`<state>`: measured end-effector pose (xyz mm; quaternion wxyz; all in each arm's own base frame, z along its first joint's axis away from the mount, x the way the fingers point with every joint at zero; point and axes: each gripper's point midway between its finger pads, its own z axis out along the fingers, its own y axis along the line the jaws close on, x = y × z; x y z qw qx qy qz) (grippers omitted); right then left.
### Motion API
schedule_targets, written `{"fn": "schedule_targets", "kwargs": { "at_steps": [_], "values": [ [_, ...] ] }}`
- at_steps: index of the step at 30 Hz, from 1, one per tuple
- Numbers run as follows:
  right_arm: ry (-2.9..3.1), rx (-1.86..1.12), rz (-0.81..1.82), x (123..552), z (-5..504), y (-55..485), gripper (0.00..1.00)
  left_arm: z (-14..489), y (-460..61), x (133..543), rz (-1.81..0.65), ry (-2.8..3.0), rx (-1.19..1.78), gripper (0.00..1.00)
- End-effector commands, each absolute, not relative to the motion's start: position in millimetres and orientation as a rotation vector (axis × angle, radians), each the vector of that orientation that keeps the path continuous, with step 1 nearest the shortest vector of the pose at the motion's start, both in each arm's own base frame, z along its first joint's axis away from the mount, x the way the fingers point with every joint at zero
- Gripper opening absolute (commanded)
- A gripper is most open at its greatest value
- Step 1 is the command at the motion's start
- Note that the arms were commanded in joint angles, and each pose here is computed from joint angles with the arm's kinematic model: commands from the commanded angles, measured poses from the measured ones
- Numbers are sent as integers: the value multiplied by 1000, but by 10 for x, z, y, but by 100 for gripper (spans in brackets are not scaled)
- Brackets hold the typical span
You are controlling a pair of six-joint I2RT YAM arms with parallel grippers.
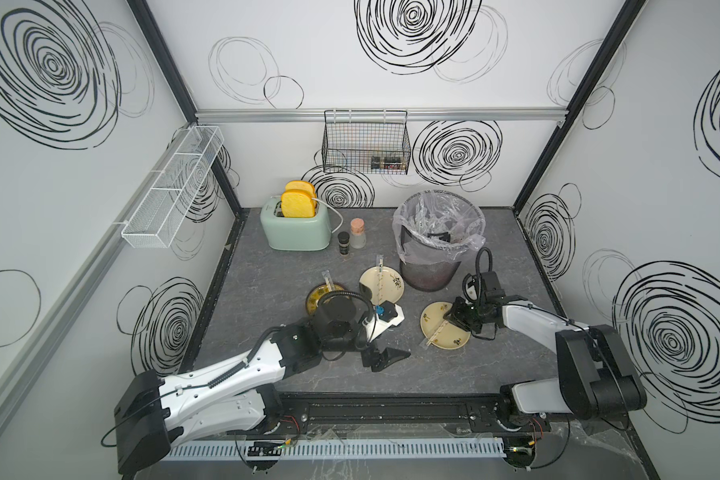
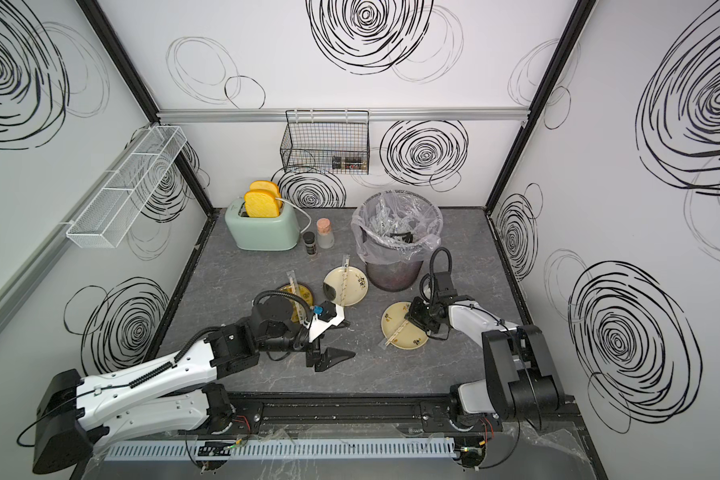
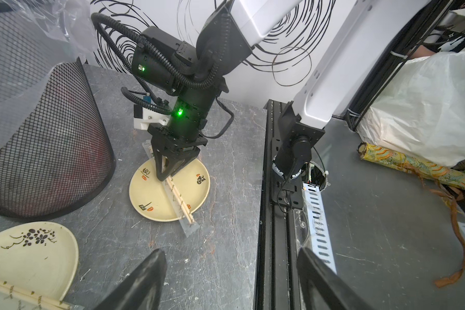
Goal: Remove the packaging of disposable chopsticks
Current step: Pick up the disposable chopsticks from the plate.
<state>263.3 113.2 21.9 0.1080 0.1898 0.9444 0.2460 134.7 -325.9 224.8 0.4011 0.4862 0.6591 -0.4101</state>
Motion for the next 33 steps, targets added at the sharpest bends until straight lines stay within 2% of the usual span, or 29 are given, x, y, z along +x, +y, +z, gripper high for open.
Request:
{"fn": "schedule_targets", "kwargs": {
  "at_steps": [1,6,11,14,18,22,26,29,33],
  "values": [
    [2773,601,679,2638,164,1064,17,2388,-3301,1353,-1032,1613,1239,81],
    [2712,595,685,2694,368,988,0,2417,-3293,1402,-1036,1622,1204,80],
    [2573,560,633,2790,888,785,0,2588,-3219,1539,-1098,1624,1088,80],
    [2459,504,487,2844,1301,553,0,2732,-3158,1633,-1137,1612,1015,80],
    [2215,374,401,2958,2071,410,0,2868,-3064,1815,-1169,1627,927,81],
    [1975,212,505,3019,2906,658,0,2993,-2985,2012,-1189,1648,880,81],
    [1874,9,623,2995,3393,1099,0,3165,-2962,2142,-1181,1632,860,81],
    [1782,-202,789,2930,3627,1571,0,3272,-2929,2307,-1171,1645,816,80],
    [1726,-429,937,2803,3646,2146,0,3459,-2914,2413,-1166,1610,818,79]
  ]
}}
